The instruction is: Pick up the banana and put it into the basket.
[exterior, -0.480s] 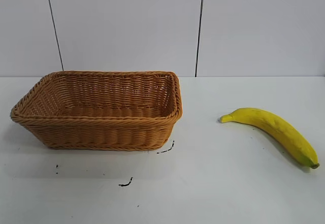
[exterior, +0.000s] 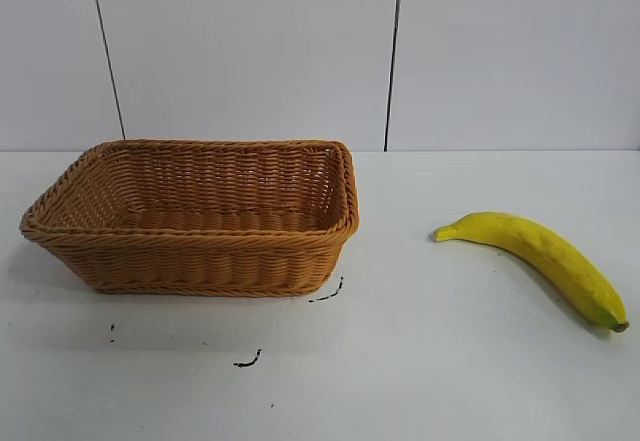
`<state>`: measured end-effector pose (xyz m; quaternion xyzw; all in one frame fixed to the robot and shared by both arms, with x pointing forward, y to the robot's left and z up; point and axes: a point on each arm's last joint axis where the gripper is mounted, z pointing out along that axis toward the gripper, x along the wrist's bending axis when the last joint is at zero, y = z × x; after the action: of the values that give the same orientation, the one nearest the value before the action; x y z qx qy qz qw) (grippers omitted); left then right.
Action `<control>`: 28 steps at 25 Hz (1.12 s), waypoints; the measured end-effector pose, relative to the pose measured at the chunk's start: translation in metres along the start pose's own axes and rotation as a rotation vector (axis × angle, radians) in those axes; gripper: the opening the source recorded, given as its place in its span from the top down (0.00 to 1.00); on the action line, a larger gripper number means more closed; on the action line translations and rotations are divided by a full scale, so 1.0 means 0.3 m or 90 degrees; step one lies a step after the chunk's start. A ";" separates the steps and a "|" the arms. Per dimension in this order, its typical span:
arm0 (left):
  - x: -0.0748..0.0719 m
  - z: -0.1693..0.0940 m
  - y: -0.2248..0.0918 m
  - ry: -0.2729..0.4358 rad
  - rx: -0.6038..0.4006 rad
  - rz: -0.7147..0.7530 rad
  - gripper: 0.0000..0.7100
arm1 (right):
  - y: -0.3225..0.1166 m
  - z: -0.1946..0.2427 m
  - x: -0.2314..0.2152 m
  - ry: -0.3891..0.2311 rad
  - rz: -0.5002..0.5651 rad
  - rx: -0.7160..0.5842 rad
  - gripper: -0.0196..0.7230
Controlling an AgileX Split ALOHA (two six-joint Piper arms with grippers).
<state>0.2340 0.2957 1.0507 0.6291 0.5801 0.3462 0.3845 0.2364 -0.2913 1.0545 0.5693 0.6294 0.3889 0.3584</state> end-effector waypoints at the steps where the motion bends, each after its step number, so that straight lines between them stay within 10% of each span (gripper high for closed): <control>1: 0.000 0.000 0.000 0.000 0.000 0.000 0.03 | 0.008 0.005 -0.001 0.001 0.005 0.010 0.05; 17: 0.000 0.000 0.000 0.000 0.000 0.000 0.03 | 0.435 0.440 -0.054 0.016 0.056 0.373 0.05; 28: 0.000 0.000 0.000 0.000 0.000 0.000 0.03 | 0.469 0.943 -0.095 0.060 0.000 0.587 0.05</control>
<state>0.2340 0.2957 1.0507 0.6291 0.5801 0.3462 0.3845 0.5535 -0.2898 1.0563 0.6511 0.7522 0.0941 0.0390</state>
